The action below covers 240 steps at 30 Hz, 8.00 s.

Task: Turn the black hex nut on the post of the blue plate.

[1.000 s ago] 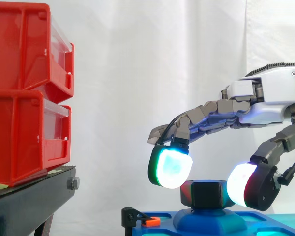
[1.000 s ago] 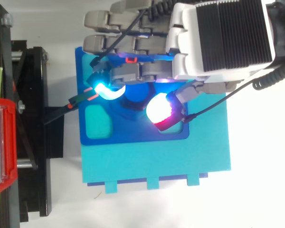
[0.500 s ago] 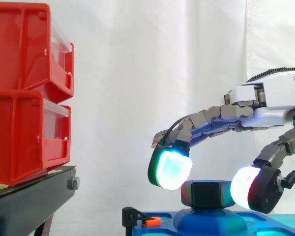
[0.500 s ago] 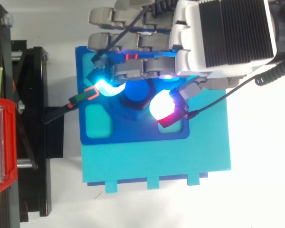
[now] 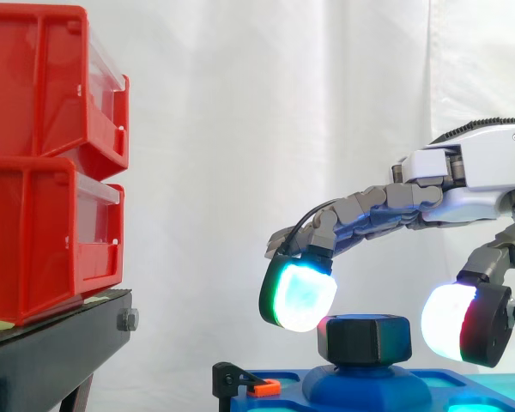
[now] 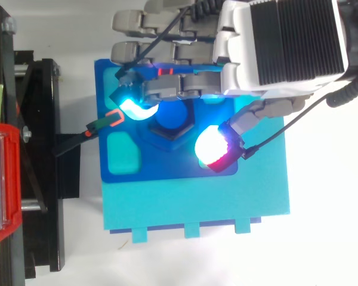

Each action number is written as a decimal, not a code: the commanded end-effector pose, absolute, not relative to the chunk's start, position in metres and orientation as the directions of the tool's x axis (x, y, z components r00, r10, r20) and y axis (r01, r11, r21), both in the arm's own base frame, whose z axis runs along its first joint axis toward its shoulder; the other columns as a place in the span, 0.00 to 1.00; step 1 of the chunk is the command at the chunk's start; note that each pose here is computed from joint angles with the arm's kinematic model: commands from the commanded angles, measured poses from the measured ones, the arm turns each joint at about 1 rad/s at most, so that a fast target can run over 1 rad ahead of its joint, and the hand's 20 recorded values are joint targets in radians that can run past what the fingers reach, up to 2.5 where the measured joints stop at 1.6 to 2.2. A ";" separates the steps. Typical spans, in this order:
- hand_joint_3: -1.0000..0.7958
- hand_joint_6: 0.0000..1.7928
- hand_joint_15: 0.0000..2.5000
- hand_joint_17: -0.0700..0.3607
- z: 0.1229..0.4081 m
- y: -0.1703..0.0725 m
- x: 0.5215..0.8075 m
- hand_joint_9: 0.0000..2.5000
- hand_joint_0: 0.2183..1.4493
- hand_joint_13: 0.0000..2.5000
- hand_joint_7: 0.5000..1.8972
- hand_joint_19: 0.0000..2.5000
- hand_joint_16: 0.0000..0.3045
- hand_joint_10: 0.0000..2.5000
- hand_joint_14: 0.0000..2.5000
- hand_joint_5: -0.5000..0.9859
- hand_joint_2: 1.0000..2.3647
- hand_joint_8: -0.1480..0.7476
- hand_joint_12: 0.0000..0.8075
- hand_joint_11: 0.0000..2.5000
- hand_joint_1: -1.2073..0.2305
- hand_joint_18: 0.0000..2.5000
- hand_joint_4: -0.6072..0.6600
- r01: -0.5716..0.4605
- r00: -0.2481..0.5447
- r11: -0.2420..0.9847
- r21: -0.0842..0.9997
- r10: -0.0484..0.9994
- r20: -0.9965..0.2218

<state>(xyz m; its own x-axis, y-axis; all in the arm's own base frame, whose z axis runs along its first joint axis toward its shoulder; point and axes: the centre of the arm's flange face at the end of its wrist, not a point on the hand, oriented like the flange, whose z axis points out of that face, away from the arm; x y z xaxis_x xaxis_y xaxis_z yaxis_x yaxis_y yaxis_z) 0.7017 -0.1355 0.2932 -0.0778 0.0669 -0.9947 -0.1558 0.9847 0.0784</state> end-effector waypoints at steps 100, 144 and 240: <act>0.28 0.28 0.00 0.36 0.382 -0.137 0.668 0.03 0.27 0.00 0.26 0.08 0.13 0.00 0.00 0.16 0.00 0.29 0.34 0.05 0.30 0.02 0.58 -0.159 -0.092 0.987 -0.008 -0.022 -0.995; 0.28 0.28 0.00 0.36 0.300 -0.111 0.710 0.05 0.34 0.02 0.24 0.08 0.12 0.00 0.00 0.16 0.00 0.28 0.34 0.04 0.30 0.05 0.58 -0.180 -0.006 0.980 0.083 0.083 -0.997; 0.28 0.28 0.00 0.36 0.298 -0.122 0.707 0.05 0.25 0.03 0.26 0.07 0.13 0.00 0.00 0.17 0.00 0.28 0.34 0.07 0.25 0.06 0.60 -0.189 -0.012 0.979 0.081 0.080 -0.997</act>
<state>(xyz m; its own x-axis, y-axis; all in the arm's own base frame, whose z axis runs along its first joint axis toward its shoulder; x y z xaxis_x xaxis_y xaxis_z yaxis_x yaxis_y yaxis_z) 0.7071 -0.1220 0.2978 -0.0109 0.0797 -0.9968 -0.1888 0.9787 0.0803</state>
